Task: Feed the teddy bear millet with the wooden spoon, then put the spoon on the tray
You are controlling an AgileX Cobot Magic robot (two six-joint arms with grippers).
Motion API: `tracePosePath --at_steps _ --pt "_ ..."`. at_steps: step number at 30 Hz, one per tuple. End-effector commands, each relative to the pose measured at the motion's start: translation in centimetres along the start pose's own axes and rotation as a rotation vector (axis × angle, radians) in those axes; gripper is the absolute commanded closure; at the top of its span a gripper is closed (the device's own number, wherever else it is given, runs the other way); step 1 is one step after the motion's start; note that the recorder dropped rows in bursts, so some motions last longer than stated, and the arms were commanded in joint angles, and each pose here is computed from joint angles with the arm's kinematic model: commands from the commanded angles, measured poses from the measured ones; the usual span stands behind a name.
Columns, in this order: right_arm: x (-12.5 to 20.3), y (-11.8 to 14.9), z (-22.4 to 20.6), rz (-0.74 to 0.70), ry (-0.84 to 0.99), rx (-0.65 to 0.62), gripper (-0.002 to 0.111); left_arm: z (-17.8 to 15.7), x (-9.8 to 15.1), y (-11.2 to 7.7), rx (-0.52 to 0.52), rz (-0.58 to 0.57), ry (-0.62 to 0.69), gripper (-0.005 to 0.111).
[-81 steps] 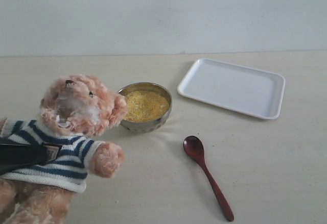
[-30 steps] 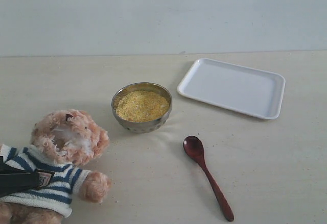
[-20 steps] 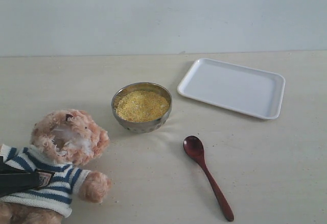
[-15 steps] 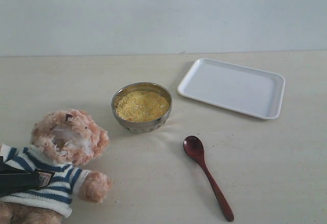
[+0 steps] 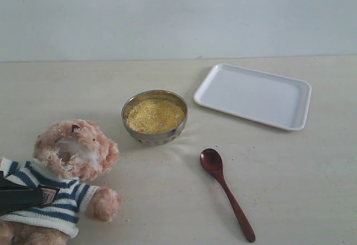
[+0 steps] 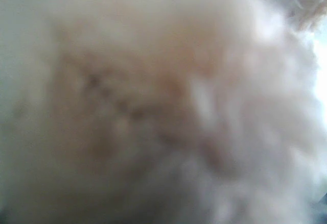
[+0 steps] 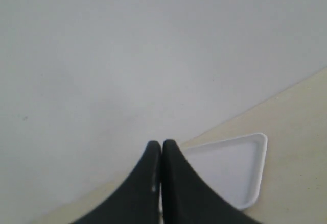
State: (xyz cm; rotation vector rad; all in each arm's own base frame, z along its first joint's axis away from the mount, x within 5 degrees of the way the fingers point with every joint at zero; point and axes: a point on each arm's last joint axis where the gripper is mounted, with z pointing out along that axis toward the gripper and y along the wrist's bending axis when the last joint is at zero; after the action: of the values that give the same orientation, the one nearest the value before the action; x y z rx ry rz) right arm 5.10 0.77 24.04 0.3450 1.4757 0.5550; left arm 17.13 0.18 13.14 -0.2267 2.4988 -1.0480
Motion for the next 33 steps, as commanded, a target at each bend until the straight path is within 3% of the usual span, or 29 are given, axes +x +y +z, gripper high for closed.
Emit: tracePosePath --at_steps 1,5,7,9,12,13,18,27,33 --pt "-1.5 2.0 0.3 -0.273 0.209 -0.016 0.108 -0.1 0.0 -0.2 0.019 0.003 -0.011 0.100" --pt "-2.6 3.7 1.8 -0.511 0.485 -0.060 0.106 -0.1 0.0 -0.2 0.019 0.003 -0.011 0.100" --pt "-3.0 4.2 2.9 -0.556 0.571 -0.078 0.098 -0.1 0.0 -0.2 0.019 0.003 -0.011 0.100" --pt "-3.1 4.5 4.3 -0.560 0.651 -0.090 0.079 -0.1 0.0 -0.2 0.019 0.005 -0.011 0.100" --pt "-2.0 4.2 6.3 -0.547 0.784 -0.094 0.041 -0.1 0.0 -0.2 0.019 0.005 -0.011 0.100" --pt "-1.3 4.0 6.9 -0.538 0.850 -0.091 0.038 -0.1 0.0 -0.2 0.019 0.005 -0.011 0.100" --pt "2.8 2.3 10.0 -0.526 1.168 -0.075 0.054 -0.1 0.0 -0.2 0.019 0.005 -0.011 0.100" --pt "8.5 1.9 13.1 -0.538 1.429 -0.088 0.047 -0.1 0.0 -0.2 0.019 0.005 -0.011 0.100" --pt "9.6 2.6 13.5 -0.593 1.438 -0.103 0.047 -0.1 0.0 -0.2 0.019 0.005 -0.011 0.100"
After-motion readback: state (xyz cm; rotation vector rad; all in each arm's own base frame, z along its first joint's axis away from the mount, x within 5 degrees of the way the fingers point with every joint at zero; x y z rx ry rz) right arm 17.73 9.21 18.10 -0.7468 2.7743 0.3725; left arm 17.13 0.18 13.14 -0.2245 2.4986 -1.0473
